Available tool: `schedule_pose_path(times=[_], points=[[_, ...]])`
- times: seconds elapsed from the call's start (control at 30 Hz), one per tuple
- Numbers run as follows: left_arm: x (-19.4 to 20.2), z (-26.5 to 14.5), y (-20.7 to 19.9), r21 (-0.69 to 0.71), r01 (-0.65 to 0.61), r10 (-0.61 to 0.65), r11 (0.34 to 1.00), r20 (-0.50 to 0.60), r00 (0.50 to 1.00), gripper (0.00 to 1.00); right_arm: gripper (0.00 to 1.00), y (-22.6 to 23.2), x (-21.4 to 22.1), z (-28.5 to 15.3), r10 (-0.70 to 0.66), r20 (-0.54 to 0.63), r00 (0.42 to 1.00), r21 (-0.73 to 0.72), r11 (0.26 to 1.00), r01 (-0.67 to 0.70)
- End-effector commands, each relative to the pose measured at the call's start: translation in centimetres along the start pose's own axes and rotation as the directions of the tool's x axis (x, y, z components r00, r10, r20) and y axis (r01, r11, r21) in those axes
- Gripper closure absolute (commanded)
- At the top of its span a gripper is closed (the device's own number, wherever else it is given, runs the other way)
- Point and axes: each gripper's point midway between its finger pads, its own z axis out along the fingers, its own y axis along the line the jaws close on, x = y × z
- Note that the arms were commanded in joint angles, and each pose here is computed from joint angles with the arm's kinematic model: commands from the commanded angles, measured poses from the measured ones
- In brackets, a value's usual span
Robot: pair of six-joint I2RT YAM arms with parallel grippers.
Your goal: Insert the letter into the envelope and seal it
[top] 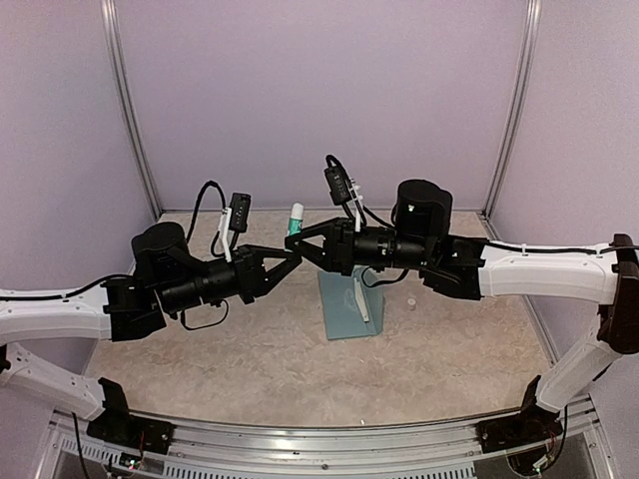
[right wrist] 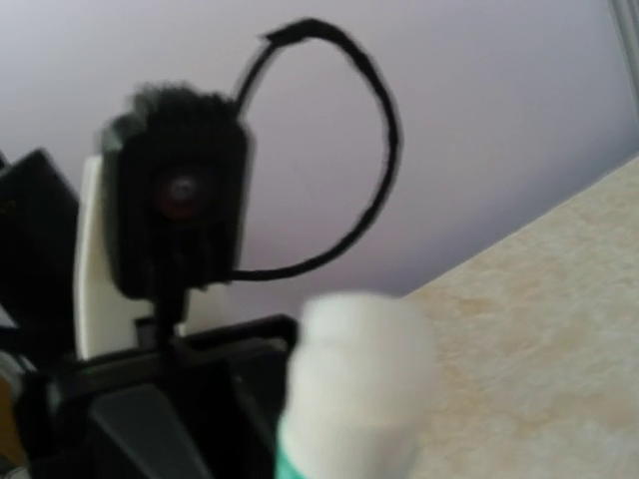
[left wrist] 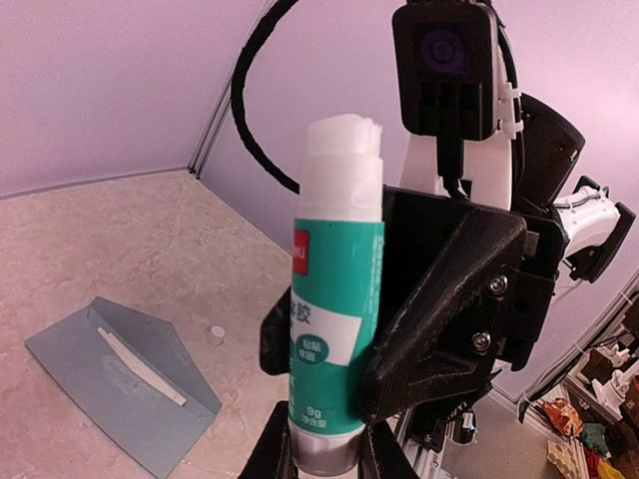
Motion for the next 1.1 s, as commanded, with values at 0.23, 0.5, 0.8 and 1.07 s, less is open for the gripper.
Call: schedule_pose_path(times=[0.23,0.5,0.8,1.07], points=[[0.2,-0.2,0.5,0.005,-0.004,0.004,1.000,-0.050,0.999,0.53,0.93,-1.4,-1.3,-1.4,-0.059,0.004,0.998,0.040,0.997,0.059],[-2.4,-0.7,-0.3,0.043,0.029,-0.027,0.999,-0.045,0.999,0.27,0.93,-1.9,1.0,-3.2,-0.145,-0.147,0.978,0.035,0.988,0.152],[-3.2,1.3,-1.0,0.082,0.074,-0.069,0.994,-0.061,0.996,0.30,0.93,-0.3,2.2,-4.0,-0.167,-0.186,0.968,-0.046,0.986,0.161],[-2.8,2.3,-1.6,0.118,0.082,-0.072,0.990,-0.088,0.993,0.32,0.93,0.0,3.1,-3.7,-0.168,-0.217,0.962,-0.075,0.985,0.155]])
